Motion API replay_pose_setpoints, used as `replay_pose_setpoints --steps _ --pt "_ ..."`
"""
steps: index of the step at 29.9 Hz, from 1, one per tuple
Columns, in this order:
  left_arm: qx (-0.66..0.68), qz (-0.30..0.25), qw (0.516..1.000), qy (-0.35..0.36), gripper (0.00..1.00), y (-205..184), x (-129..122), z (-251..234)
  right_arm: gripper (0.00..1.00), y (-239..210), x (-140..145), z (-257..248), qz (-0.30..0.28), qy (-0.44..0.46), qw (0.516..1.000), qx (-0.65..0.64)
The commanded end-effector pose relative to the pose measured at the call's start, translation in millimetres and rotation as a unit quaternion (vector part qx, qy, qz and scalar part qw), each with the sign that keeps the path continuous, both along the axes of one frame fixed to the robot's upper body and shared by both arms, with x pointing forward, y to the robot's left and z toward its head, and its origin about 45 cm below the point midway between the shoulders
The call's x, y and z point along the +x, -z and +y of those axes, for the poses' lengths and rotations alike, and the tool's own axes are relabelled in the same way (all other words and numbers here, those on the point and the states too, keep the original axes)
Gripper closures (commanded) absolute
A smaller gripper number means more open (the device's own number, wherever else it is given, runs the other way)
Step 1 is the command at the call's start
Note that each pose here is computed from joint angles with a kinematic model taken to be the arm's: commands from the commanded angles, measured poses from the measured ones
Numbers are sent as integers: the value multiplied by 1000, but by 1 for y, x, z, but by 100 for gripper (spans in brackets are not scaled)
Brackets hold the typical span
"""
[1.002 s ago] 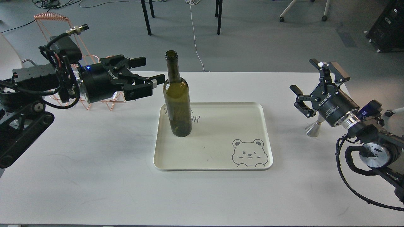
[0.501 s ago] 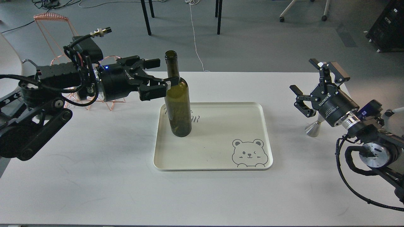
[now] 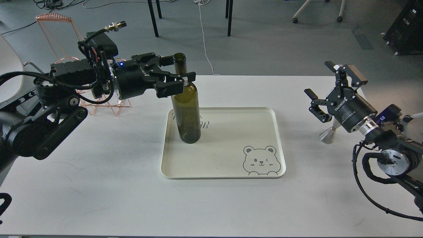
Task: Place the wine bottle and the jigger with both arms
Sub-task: 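Grasp the bottle neck with the left gripper and lift it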
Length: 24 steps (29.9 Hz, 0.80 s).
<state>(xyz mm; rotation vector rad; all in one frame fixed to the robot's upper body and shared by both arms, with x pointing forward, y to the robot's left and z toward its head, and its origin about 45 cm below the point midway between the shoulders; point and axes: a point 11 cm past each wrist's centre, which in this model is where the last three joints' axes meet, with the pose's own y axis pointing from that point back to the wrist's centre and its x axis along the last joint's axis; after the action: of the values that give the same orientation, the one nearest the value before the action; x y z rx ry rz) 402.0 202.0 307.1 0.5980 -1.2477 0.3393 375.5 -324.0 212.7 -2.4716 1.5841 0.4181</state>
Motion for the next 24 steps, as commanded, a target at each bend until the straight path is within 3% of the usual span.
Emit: replay_pose_setpoints --steps 1,9,11,13,16,20,24 --pt "-2 -4 1000 0 28 -1 0 0 1 0 0 0 0 0 1000 0" --pt "-7 -9 1000 -1 55 0 0 0 1 1 0 1 0 -1 1000 0" --pt "-6 -9 1000 -1 73 0 0 0 1 1 0 1 1 1 1000 -1" --pt "-10 -13 1000 -1 84 -1 0 0 1 1 0 0 1 2 1000 -2" --pt "-19 -26 999 -1 91 -5 1 -2 1 1 0 1 1 2 1000 -2" --pt "-23 -39 999 1 91 -16 2 -2 1 1 0 0 1 4 1000 -3" --pt "-28 -68 997 -1 92 -51 10 4 1 1 0 0 1 4 1000 -3"
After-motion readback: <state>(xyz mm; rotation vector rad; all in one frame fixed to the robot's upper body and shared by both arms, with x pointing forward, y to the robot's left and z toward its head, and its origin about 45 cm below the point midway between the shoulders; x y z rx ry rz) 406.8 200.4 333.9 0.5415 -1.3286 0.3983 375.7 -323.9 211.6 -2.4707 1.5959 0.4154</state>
